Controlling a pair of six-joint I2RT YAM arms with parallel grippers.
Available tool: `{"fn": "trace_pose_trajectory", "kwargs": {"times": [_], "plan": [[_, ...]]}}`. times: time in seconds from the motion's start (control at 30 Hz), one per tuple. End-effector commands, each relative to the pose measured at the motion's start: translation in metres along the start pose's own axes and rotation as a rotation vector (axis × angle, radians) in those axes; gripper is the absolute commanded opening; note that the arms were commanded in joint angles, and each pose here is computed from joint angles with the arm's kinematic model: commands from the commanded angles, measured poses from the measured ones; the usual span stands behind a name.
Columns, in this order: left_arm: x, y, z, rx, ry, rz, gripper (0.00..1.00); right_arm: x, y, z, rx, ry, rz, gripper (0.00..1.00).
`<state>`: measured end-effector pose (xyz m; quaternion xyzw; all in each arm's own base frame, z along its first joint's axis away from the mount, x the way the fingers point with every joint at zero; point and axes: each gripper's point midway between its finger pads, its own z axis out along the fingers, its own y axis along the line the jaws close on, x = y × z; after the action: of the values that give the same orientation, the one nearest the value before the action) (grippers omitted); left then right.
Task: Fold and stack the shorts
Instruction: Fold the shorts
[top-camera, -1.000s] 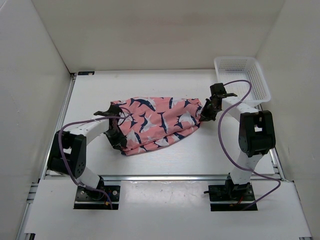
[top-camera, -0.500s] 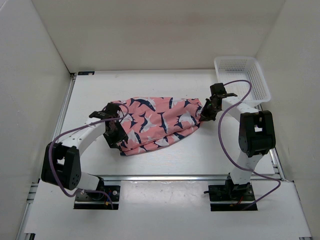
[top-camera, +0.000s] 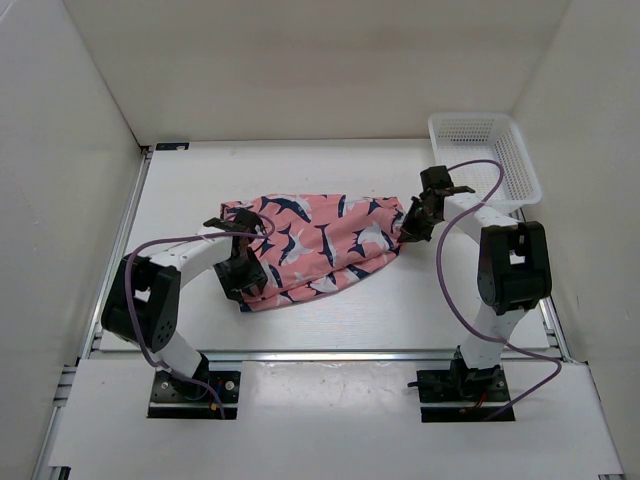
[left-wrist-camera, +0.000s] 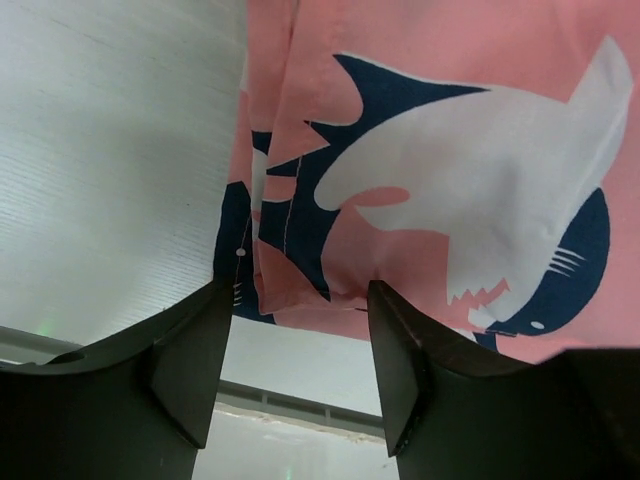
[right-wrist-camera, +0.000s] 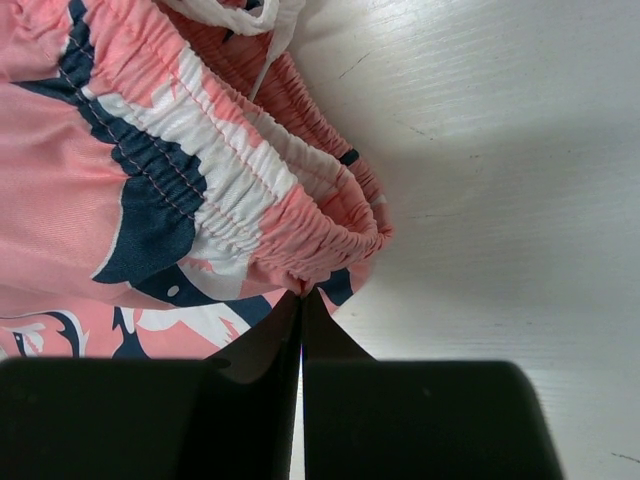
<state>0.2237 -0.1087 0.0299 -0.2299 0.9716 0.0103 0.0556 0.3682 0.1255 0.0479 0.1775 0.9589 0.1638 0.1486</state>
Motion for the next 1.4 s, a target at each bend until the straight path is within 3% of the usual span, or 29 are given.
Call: {"fn": "trace_pose_trajectory", "kwargs": {"times": [0.0, 0.1, 0.2, 0.47, 0.5, 0.53, 0.57, 0.9, 1.1, 1.37], "plan": [[-0.012, -0.005, -0.006, 0.005, -0.06, -0.026, 0.68, -0.006, 0.009, -0.013, -0.042, -0.04, -0.015, 0.0], [-0.012, -0.004, -0.004, 0.005, -0.06, -0.026, 0.66, -0.006, 0.009, -0.013, -0.042, -0.04, -0.015, 0.0], [-0.014, -0.004, -0.002, -0.001, -0.067, -0.026, 0.54, -0.006, 0.009, -0.013, -0.042, -0.04, -0.015, 0.0], [-0.01, -0.005, 0.008, -0.023, -0.048, -0.014, 0.41, -0.006, 0.01, -0.016, -0.042, -0.04, -0.015, 0.0], [-0.012, -0.007, 0.006, -0.016, -0.053, -0.015, 0.37, -0.006, 0.01, -0.016, -0.042, -0.04, -0.015, 0.0], [-0.012, -0.007, 0.006, -0.016, -0.053, -0.015, 0.17, -0.006, 0.01, -0.016, -0.042, -0.04, -0.015, 0.0], [-0.012, -0.007, 0.006, -0.016, -0.053, -0.015, 0.1, -0.008, 0.012, -0.018, -0.047, -0.048, -0.016, 0.0], [-0.03, -0.004, -0.073, 0.095, -0.18, -0.055, 0.1, -0.027, 0.03, -0.052, -0.086, -0.125, -0.042, 0.0], [-0.025, -0.001, -0.097, 0.16, -0.21, -0.06, 0.1, -0.025, 0.034, -0.067, -0.11, -0.145, -0.049, 0.0], [0.008, 0.019, -0.069, 0.136, -0.123, -0.092, 0.1, 0.006, 0.003, -0.05, -0.039, -0.091, -0.049, 0.0]]}}
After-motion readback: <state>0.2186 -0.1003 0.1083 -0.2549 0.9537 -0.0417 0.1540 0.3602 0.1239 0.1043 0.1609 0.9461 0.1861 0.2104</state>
